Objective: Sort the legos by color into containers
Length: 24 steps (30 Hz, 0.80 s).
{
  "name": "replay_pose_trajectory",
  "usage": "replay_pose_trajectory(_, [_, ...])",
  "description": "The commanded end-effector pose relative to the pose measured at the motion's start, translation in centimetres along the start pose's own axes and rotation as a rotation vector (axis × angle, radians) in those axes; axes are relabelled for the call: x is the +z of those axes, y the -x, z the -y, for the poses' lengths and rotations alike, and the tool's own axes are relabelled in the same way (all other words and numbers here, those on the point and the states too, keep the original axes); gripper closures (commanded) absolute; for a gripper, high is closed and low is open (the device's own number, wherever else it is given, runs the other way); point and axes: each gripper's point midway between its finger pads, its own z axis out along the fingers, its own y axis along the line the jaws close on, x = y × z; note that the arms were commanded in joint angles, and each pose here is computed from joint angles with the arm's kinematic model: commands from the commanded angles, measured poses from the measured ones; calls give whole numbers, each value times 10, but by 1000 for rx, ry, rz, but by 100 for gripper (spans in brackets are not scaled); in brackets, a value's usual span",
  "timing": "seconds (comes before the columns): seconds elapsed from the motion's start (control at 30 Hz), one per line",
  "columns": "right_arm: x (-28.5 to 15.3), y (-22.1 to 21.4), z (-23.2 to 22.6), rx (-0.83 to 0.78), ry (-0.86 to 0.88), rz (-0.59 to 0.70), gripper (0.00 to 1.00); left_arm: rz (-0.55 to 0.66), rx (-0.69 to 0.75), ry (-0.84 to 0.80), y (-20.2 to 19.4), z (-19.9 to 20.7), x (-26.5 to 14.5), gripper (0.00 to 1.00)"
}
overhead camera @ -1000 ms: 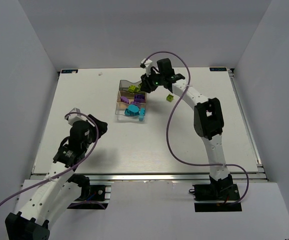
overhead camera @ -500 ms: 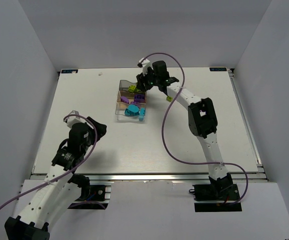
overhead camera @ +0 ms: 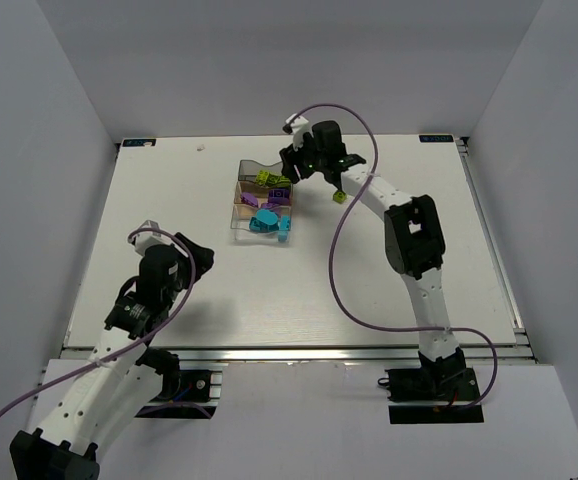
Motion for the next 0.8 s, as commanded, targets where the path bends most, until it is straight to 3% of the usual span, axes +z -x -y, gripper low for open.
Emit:
replay_pose_trajectory(0.0, [-53,48,36,-33,-99,84,36,7,-10,-25,1,4,3,26])
replay_pose_trajectory(0.17, [-80,-9,35,-115,9,-71,21,-4,1,-28,-2,6,7,26])
replay_pose_trajectory(0.27, [-88,-42,50,-146,-19,-176,14,-8,4,-32,-3,6,9,26])
replay_pose_trajectory(0.57, [-85,-103,68,-169,-4,-388,16,-11,3,-38,-5,6,10,26])
replay_pose_trajectory(0.77, [-78,-116,79,-190,-18,-409,21,-14,-1,-37,-6,6,9,26])
